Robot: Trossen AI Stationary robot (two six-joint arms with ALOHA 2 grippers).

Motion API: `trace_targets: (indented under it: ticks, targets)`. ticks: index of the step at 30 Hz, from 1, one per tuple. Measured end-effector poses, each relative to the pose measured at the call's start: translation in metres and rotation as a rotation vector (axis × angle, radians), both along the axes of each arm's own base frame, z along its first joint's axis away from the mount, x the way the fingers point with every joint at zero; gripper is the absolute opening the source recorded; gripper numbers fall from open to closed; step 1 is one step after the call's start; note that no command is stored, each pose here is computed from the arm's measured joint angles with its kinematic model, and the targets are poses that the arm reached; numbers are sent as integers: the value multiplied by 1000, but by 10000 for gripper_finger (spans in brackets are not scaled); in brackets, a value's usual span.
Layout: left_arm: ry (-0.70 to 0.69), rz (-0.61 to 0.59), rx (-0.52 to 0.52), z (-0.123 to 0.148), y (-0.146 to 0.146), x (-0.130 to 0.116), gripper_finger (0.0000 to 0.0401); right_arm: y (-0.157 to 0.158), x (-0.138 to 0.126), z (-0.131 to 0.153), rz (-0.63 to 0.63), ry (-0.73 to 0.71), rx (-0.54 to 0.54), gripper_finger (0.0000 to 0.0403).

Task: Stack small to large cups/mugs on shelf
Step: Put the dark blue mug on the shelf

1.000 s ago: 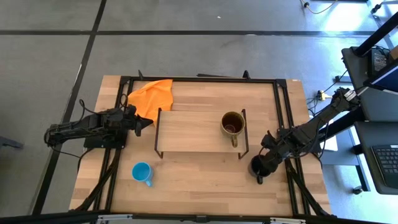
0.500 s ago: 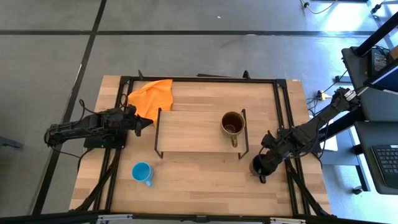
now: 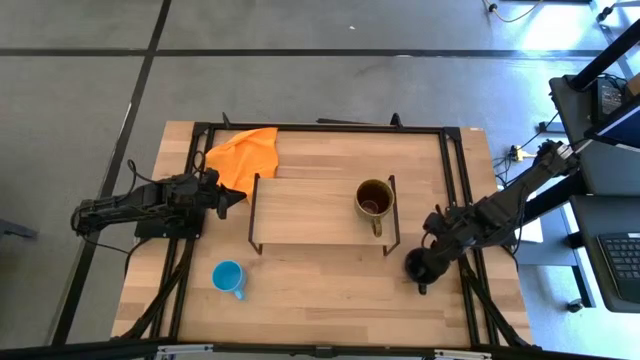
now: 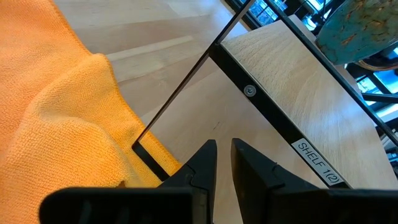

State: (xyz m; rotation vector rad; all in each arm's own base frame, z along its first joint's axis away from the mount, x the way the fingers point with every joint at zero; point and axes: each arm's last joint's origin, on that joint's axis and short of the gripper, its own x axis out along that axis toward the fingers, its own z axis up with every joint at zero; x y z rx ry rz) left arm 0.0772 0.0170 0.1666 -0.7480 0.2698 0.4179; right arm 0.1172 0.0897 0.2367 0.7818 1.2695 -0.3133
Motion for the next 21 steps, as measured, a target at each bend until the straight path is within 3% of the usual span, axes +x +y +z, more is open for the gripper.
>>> trace_targets:
  ticks: [7, 14, 21]
  targets:
    - [-1, 1, -2, 0, 0, 0, 42, 6, 3, 24, 51, -10, 132, 22]
    - [-1, 1, -2, 0, 0, 0, 42, 10, 7, 69, 64, -124, 227, 22]
    - [0, 1, -1, 0, 0, 0, 42, 17, 21, 108, 102, -168, 213, 22]
